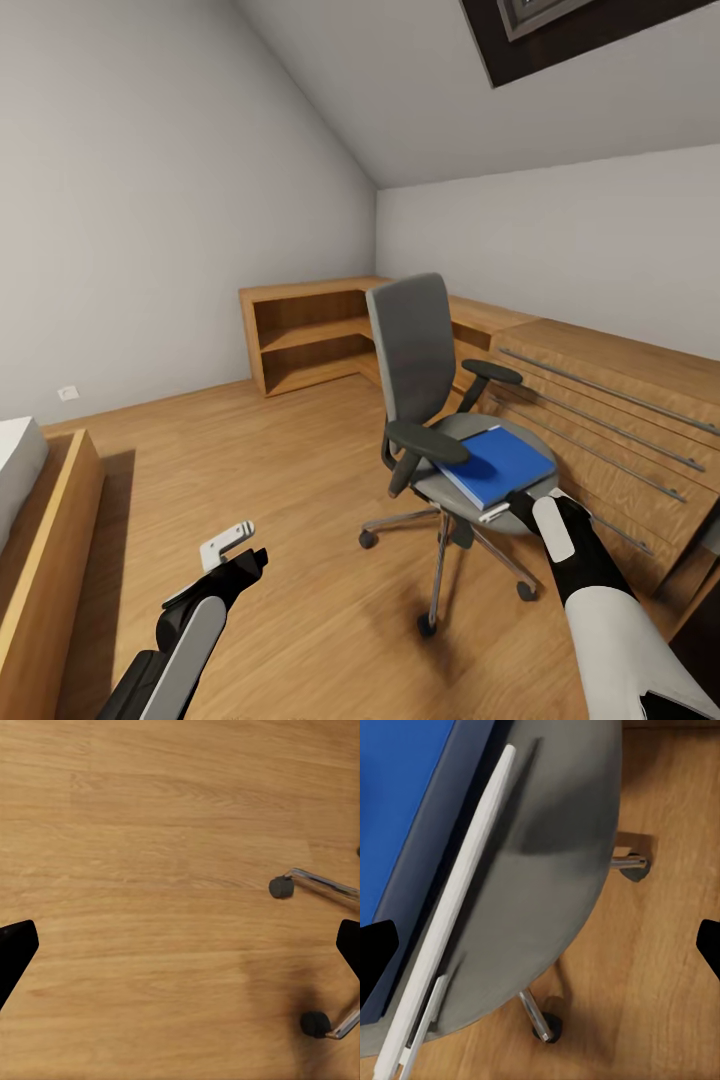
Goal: In the bedroom, organize the workspace by keeping the computer under the desk, ensuring the monitor is on the desk, placing the keyboard on the desk next to the monitor, placing the mouse on the desk next to the keyboard, moving the folder from the swivel chair onto the desk next to the mouse, stacking the notebook on top of the folder with the pen on top of the notebook, and positioning the swivel chair next to the desk.
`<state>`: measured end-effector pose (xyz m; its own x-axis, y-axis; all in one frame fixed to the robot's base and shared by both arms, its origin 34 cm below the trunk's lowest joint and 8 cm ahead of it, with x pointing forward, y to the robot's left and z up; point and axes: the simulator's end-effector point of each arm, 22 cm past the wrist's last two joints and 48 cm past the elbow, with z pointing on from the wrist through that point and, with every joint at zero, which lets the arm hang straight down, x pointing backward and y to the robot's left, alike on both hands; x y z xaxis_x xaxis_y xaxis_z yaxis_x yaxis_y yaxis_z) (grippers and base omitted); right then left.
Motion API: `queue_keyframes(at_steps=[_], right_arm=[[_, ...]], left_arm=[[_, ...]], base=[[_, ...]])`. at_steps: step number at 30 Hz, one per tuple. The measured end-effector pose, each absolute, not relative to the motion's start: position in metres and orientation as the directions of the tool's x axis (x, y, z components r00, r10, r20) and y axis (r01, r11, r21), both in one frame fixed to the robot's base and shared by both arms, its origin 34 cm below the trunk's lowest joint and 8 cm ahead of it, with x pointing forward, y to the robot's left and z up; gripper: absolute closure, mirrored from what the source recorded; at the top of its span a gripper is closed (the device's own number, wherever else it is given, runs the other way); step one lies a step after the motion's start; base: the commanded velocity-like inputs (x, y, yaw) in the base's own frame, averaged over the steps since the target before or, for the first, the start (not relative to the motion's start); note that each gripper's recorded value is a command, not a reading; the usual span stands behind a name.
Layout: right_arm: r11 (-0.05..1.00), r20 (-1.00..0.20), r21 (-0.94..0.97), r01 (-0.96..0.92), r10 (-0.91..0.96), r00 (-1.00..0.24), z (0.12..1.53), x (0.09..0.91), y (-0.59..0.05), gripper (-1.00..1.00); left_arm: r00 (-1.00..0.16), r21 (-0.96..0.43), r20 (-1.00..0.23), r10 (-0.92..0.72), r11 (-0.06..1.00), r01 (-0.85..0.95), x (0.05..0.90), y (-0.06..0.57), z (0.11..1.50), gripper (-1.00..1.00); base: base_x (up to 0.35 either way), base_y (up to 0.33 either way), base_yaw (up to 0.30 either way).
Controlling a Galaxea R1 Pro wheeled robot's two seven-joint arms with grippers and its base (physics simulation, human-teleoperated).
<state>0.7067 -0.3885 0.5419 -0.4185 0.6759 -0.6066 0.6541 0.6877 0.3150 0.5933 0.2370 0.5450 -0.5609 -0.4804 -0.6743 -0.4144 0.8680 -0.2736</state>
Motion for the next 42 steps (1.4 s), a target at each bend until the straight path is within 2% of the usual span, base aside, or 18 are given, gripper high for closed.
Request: queue_keyframes(at_steps=[27,42], right_arm=[[0.692,-0.603,0.317,0.649,0.675,-0.425,0.5409,0.7075,-0.3822,-1.0],[0.69,-0.602,0.314,0.652,0.676,-0.425,0.5388,0.707,-0.3837,-1.0]], left_arm=[[-0.561,-0.273,-0.674,-0.48,0.868,-0.414,0.5932,0.2369,0.5449,-1.0],[-0.564,-0.272,-0.672,-0.48,0.868,-0.415,0.5929,0.2369,0.543,-1.0]], base=[[0.0,0.0,0.001],[0.0,0.0,0.069]])
